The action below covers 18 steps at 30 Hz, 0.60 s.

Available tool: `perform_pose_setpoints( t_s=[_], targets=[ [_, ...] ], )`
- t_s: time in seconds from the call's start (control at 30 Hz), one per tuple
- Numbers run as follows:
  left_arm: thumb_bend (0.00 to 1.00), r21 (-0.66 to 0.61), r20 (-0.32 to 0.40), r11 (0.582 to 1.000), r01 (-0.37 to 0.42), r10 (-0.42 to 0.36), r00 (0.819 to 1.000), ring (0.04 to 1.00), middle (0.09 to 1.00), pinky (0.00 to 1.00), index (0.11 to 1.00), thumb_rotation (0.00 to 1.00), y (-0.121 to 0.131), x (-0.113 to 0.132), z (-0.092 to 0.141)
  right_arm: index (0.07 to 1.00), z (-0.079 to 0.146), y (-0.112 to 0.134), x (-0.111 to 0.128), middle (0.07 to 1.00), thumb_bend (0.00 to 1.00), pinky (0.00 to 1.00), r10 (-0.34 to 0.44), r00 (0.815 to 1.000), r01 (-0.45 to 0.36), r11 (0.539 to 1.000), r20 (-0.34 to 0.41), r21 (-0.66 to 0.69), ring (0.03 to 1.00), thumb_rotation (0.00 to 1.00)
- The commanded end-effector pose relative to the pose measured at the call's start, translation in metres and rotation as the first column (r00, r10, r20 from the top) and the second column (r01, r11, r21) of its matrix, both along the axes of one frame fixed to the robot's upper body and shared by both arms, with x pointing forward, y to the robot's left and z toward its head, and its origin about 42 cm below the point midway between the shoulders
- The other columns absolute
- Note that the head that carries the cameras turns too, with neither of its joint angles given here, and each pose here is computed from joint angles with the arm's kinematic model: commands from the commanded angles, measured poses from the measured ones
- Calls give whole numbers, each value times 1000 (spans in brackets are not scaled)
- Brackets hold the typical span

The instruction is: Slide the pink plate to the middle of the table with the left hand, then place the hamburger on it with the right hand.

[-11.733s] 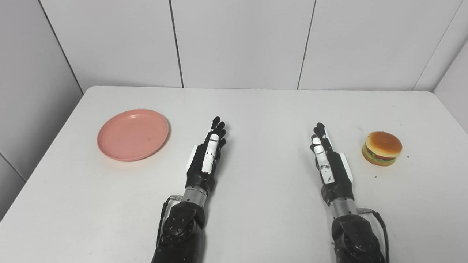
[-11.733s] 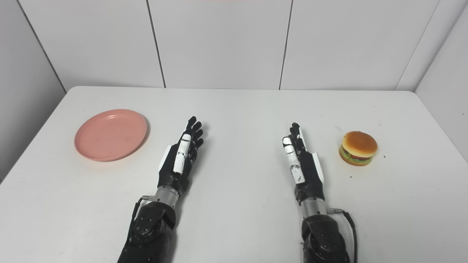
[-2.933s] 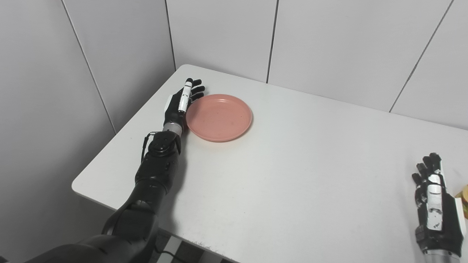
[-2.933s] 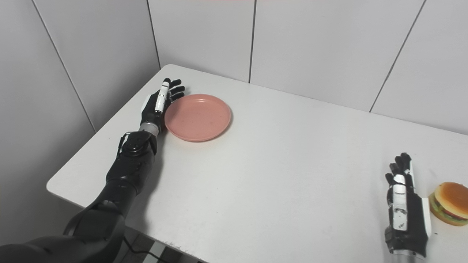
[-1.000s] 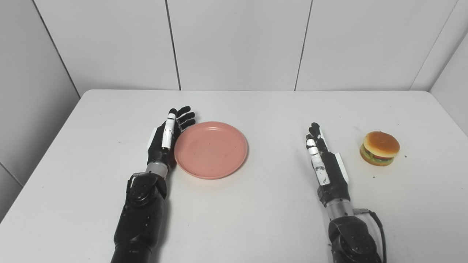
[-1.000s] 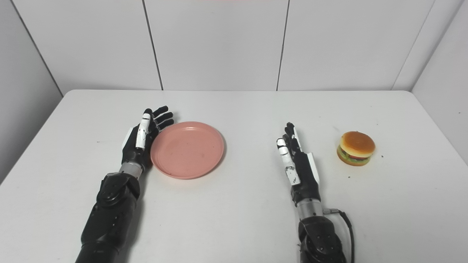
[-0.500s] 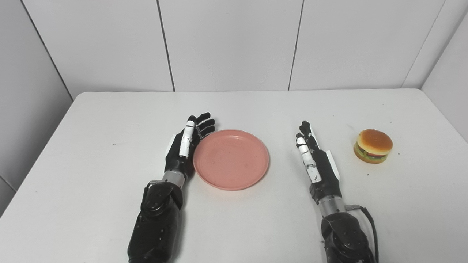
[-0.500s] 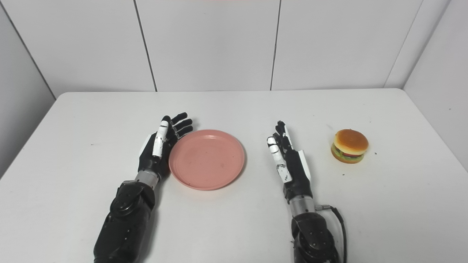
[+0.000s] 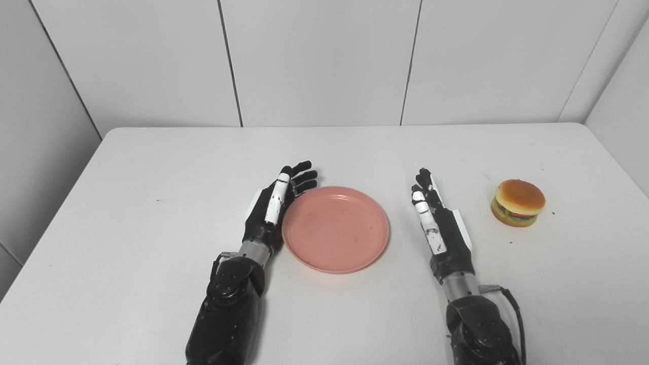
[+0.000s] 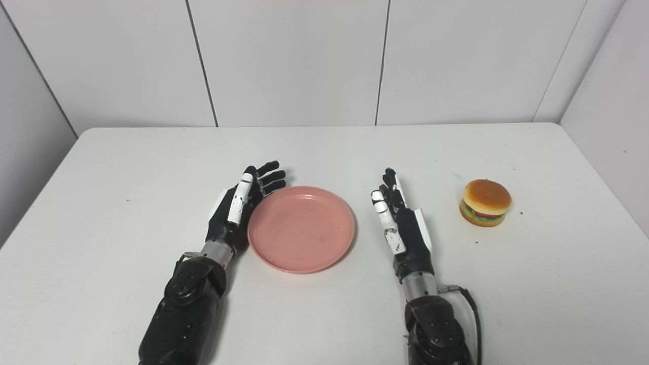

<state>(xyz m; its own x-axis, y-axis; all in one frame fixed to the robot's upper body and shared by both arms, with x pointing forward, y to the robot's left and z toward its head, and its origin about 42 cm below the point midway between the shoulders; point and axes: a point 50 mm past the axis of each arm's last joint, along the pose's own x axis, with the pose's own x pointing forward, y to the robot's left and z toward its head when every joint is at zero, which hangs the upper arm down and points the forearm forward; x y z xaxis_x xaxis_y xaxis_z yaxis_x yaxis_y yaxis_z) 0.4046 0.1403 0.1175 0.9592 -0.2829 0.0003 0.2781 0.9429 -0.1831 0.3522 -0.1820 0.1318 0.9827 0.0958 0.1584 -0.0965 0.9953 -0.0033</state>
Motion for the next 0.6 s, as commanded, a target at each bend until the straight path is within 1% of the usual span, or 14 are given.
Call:
perform_pose_setpoints(
  t_s=[0.0,0.17,0.27,0.43,0.57],
  targets=[
    [442,0,-46,1000,29,-28,999,827,797,825,770,1000,-6,-7,-12,1000,12,2,4,994,577,982,2,999,-2,1000,46,0,974,894],
    [430,-15,-47,998,56,-57,997,836,812,840,785,1000,-10,-11,-13,1000,12,2,4,992,582,970,3,999,-4,1000,52,6,972,889],
    [436,-10,-44,998,58,-58,997,829,809,834,782,1000,-12,-12,-15,1000,13,1,3,993,586,974,7,999,-7,1000,45,7,973,891],
    [430,-11,-47,998,67,-67,997,828,812,830,790,1000,-14,-15,-14,1000,17,1,3,993,561,978,0,999,-1,1000,55,8,973,894],
    [438,-16,-50,998,66,-67,997,825,810,834,782,1000,-15,-16,-14,992,21,-2,5,986,612,974,-28,997,28,1000,74,2,967,881]
  ],
)
